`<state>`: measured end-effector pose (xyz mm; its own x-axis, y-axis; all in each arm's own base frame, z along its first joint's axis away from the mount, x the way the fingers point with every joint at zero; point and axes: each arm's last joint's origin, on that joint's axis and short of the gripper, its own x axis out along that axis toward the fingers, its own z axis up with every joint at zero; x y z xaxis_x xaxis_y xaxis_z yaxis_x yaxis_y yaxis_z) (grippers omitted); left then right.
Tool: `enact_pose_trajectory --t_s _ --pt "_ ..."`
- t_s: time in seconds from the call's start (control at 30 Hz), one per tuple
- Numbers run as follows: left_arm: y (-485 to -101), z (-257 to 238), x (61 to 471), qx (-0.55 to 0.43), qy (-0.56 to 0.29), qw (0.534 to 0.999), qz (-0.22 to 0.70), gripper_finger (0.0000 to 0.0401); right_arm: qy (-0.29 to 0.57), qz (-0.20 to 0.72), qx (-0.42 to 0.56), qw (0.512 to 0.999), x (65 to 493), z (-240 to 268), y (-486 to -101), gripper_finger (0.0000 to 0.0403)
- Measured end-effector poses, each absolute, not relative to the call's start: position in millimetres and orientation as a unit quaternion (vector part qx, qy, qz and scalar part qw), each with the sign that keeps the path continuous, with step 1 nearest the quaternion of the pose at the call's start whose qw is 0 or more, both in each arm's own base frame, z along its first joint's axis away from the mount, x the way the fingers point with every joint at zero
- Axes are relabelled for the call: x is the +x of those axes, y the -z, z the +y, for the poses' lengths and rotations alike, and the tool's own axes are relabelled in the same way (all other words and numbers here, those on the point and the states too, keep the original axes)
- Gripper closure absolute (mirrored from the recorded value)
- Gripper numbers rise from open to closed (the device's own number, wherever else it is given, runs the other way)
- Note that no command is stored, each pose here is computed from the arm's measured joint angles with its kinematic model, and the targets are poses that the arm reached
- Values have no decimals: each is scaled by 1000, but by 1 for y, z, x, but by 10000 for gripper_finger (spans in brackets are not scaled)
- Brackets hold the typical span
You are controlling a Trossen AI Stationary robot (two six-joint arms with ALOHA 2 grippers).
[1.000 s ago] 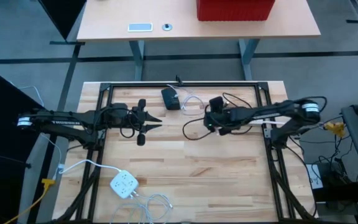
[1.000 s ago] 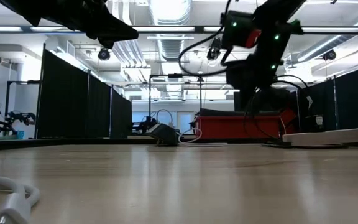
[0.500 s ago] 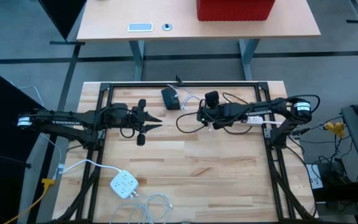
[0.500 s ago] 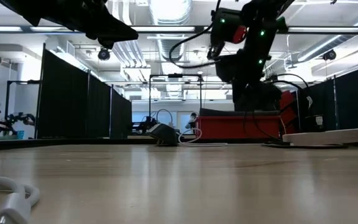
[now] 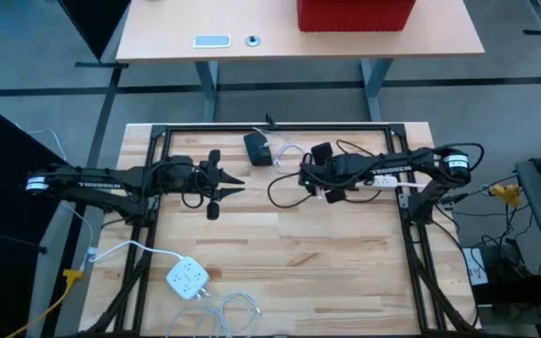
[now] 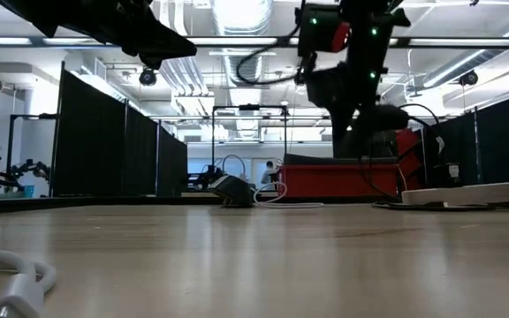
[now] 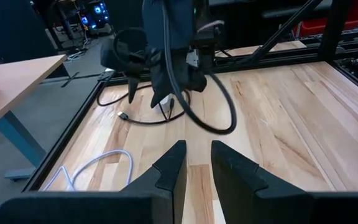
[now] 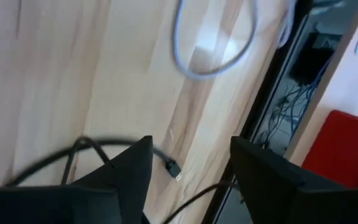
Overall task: Insert USB
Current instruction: Move the top white outlet extension
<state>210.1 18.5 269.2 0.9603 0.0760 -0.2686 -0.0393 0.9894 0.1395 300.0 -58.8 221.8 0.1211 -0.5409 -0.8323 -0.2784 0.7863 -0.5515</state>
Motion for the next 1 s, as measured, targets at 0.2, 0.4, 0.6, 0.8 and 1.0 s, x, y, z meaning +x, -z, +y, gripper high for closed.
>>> enact_pose_trajectory --t_s 0.2,0.4,0.6,0.8,1.0 --pt "-269 19 210 67 -29 988 138 337 20 656 -321 683 302 -38 -234 181" --pt "-269 19 210 74 -28 987 139 337 -6 713 -367 598 298 -28 -217 174" --pt "-269 19 210 66 -29 988 138 337 -36 739 -404 537 310 -33 -187 186" --pt "-269 19 210 64 -29 988 139 337 20 755 -442 484 321 -51 -167 205" --pt "-269 19 210 62 -30 988 139 337 123 761 -417 482 321 -89 -183 225"
